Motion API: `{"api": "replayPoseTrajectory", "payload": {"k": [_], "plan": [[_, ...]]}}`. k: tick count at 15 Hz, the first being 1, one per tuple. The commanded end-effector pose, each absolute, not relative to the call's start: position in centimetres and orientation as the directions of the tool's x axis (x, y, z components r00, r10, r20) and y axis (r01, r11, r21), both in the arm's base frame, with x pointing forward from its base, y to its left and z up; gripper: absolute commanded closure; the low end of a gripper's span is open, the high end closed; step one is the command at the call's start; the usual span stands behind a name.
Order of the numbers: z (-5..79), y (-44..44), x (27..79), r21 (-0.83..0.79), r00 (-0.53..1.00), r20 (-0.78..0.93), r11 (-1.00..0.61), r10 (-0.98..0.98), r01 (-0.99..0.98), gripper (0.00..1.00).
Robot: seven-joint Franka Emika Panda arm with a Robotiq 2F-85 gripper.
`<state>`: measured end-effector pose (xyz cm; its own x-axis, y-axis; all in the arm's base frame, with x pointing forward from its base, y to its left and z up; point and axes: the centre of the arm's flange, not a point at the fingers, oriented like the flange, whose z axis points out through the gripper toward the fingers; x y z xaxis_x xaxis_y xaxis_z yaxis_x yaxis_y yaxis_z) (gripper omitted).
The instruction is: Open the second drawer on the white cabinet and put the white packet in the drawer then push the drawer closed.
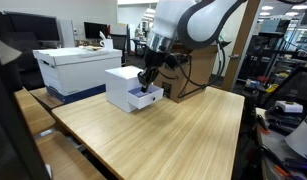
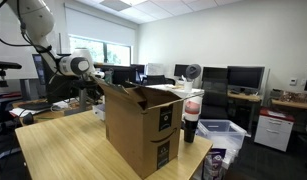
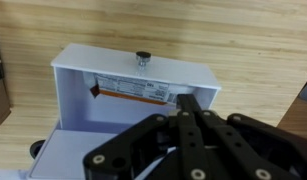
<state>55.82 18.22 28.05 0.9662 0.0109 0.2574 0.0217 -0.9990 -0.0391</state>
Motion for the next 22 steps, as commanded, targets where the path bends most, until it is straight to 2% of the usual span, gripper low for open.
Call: {"api": "replayPoseTrajectory", "payload": {"k": [1, 6, 10, 22], "plan": [[28.7, 19.0, 56.2, -0.023, 0.971, 0.236, -0.999, 0.028, 0.035, 1.0], [29.9, 18.8, 54.7, -0.003, 0.976, 0.214, -0.999, 0.042, 0.043, 1.0], [28.9, 18.3, 54.2, 0.028, 0.994, 0.11, -0.999, 0.028, 0.025, 1.0], [24.7, 18.1, 55.0, 0.015, 0.995, 0.086, -0.999, 0.049, 0.047, 1.0]]}}
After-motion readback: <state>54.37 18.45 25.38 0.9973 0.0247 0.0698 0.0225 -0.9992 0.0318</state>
